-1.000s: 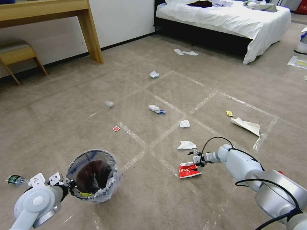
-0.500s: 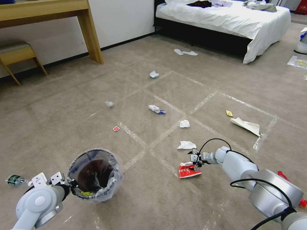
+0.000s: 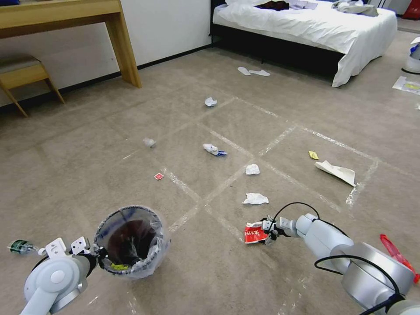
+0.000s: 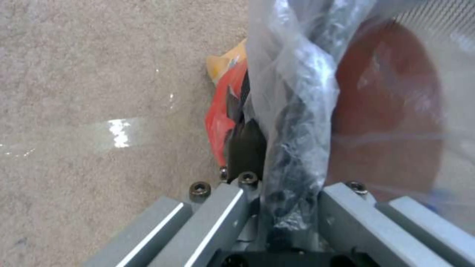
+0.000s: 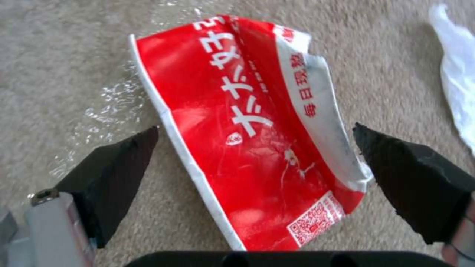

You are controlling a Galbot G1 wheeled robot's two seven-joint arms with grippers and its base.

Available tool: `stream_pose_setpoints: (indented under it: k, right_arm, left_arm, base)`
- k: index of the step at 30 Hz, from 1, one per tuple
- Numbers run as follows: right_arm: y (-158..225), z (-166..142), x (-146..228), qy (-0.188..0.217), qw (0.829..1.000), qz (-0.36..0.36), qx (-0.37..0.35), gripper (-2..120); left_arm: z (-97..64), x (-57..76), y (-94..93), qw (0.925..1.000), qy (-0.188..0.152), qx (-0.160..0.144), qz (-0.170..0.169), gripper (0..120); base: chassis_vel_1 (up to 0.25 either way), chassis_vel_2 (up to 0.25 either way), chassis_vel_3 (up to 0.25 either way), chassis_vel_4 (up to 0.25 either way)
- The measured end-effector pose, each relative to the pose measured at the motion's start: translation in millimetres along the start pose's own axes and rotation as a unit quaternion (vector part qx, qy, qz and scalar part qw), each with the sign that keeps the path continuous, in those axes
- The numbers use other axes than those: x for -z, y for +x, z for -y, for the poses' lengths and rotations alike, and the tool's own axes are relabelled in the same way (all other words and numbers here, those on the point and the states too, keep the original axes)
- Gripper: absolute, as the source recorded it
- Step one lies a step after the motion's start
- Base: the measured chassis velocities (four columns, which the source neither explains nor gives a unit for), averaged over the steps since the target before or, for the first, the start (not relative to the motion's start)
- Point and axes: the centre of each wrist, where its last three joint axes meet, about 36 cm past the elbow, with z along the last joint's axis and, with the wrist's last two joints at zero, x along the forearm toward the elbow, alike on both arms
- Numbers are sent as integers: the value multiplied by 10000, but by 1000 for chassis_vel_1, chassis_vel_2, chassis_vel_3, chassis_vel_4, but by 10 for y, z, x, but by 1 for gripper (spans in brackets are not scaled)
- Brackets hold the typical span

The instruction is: Pick up the trash bin and place the garbage on the floor into it.

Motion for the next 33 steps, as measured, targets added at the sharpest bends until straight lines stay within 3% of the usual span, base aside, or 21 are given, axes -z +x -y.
stream_pose_setpoints:
  k: [10,19,26,33]
  right_arm:
    - [-105,-102,70,-543,9981,232,-160,100]
    - [-137,-172,53,-694,9970,327,-57,99]
    - [-116,-308,-99,-822,9962,278,-43,86]
    - [-47,-271,-170,-955,9950,202,-188,88]
  left_arm:
    - [5,-11,6,10000,7,-18,20,0]
    - [34,-21,20,10000,-66,-50,27,0]
    - [40,-49,13,10000,-85,-52,8,0]
    - [38,-68,-14,9999,-108,-41,-4,0]
  base:
    - [0,0,0,0]
    - [0,0,0,0]
    - [0,0,0,0]
    - [0,0,0,0]
